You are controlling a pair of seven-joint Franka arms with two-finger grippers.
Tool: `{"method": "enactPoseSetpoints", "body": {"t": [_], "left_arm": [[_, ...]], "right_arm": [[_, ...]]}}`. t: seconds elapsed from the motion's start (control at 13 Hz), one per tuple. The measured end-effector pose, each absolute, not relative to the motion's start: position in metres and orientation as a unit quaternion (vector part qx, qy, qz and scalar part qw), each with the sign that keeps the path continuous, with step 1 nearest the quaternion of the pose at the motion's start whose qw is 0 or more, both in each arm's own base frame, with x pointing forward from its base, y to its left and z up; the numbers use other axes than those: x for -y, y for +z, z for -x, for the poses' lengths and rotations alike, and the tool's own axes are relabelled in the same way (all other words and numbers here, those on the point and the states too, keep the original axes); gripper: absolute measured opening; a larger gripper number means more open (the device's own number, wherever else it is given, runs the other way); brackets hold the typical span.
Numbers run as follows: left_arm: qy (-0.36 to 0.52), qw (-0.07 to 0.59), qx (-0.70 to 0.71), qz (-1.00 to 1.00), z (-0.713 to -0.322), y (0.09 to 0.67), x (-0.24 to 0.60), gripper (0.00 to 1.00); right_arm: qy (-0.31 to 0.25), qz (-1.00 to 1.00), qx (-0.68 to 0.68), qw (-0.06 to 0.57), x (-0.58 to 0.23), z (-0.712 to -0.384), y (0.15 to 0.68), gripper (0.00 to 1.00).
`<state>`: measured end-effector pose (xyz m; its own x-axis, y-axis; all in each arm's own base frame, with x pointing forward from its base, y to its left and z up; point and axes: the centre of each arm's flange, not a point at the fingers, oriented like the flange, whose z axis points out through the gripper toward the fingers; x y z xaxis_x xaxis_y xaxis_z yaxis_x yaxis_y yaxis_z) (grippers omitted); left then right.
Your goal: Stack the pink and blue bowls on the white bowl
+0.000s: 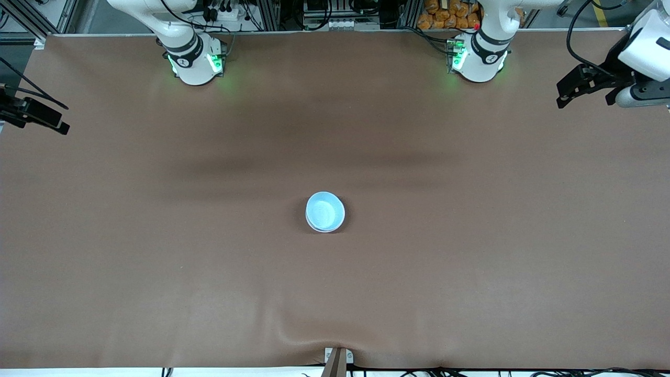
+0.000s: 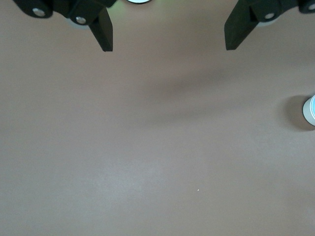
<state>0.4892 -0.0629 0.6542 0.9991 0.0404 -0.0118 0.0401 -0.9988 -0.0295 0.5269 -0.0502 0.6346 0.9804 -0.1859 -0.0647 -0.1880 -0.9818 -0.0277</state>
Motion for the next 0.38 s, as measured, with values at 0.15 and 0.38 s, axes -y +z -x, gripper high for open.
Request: {"method": "enactPoseSetpoints", "body": {"t": [0.15, 0.38], "left_arm": [[0.002, 0.014, 0.019, 1.0, -0.4894, 0.6567, 0.0645, 1.0], [0.001, 0.014, 0.019, 1.0, -0.4899, 0.6574, 0.0635, 1.0]], "right_arm": [[0.031, 0.995, -0.094, 0.017, 0.0501, -0.5268, 0.6346, 1.0], [0.03, 0.995, -0.094, 0.017, 0.0498, -0.5263, 0.6355, 1.0]]}}
